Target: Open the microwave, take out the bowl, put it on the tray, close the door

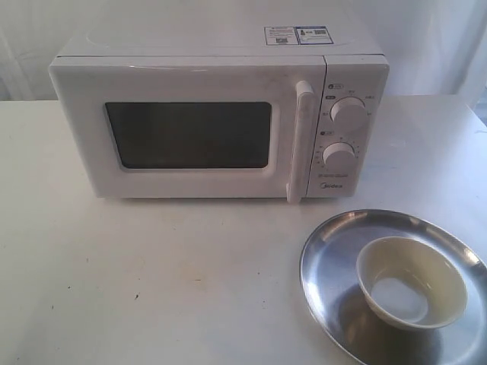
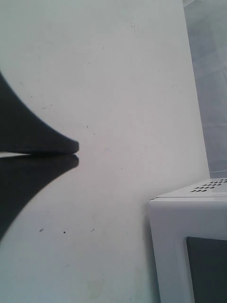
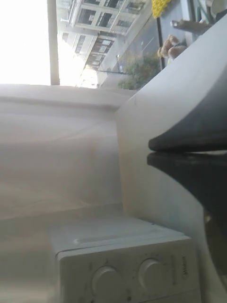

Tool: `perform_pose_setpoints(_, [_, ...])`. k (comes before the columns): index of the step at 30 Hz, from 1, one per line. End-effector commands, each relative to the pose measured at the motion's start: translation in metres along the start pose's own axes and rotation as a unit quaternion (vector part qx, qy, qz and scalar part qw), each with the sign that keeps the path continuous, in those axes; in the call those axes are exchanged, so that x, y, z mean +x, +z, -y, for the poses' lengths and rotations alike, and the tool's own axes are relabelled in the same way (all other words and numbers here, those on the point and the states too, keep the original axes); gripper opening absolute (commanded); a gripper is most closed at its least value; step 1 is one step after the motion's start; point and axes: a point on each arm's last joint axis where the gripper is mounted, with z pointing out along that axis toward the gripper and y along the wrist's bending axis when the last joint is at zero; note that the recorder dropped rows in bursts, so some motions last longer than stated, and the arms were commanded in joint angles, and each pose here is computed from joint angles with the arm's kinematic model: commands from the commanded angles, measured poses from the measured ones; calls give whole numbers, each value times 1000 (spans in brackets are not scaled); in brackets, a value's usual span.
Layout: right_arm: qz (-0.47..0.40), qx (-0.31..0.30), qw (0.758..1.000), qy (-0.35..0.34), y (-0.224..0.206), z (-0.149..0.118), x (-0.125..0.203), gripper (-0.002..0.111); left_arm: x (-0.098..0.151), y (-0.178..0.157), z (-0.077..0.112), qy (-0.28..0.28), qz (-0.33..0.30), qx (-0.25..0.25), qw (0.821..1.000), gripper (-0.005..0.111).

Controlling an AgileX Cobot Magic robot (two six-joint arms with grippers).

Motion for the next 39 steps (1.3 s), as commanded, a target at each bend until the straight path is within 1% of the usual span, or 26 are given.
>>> perform_pose_setpoints(1, [-37,7,999,-38,-1,1,8,0,1,0,0,-4,0,1,1000,0])
perform_pose_setpoints(11, [-40,2,999,-36,-1,0,9,0,1,0,0,-4,0,1,1000,0])
perform_pose_setpoints(17, [-58,2,998,-32,-1,1,12,0,1,0,0,-4,0,1,1000,0])
perform_pose_setpoints(39, [-59,3,998,-32,-1,1,12,0,1,0,0,-4,0,1,1000,0])
